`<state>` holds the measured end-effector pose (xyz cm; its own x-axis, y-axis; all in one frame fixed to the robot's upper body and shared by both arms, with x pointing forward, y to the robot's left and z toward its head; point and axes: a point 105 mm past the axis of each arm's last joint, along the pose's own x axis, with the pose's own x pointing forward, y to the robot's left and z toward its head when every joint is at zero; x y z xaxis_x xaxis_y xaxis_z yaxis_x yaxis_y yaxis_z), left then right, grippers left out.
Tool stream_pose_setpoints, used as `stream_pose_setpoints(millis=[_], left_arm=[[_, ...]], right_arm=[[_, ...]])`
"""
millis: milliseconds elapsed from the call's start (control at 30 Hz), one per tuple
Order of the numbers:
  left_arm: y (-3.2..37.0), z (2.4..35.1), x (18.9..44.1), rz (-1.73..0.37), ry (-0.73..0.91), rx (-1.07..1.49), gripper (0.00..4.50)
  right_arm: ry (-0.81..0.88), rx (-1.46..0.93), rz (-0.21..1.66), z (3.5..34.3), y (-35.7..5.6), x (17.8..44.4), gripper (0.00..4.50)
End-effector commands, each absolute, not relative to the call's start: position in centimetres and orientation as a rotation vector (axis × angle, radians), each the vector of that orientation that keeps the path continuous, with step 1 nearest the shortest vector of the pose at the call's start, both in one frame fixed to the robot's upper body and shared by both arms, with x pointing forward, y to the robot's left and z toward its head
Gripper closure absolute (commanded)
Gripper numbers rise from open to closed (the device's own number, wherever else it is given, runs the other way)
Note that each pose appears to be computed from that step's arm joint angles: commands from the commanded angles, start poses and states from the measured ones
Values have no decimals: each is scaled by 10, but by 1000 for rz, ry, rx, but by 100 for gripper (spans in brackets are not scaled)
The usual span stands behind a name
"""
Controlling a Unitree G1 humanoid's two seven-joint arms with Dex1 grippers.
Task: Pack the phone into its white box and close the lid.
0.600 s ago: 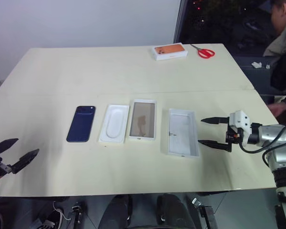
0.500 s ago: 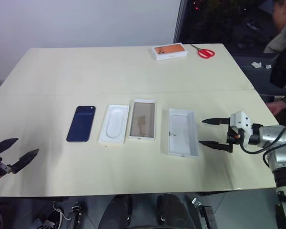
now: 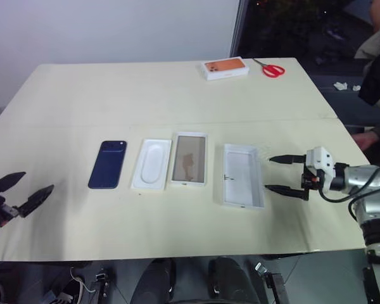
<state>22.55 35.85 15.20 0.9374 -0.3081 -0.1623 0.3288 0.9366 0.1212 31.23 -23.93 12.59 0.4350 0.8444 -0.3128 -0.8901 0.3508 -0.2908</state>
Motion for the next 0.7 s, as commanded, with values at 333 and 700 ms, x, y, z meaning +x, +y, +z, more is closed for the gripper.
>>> stream_pose_setpoints(millis=[333, 700], left_arm=[[304, 158, 247, -422, 248, -9, 0], [270, 151, 281, -420, 330, -174, 0]], right_arm=[[103, -471, 1127, 154, -201, 330, 2], [56, -642, 1176, 170, -168, 328, 2]])
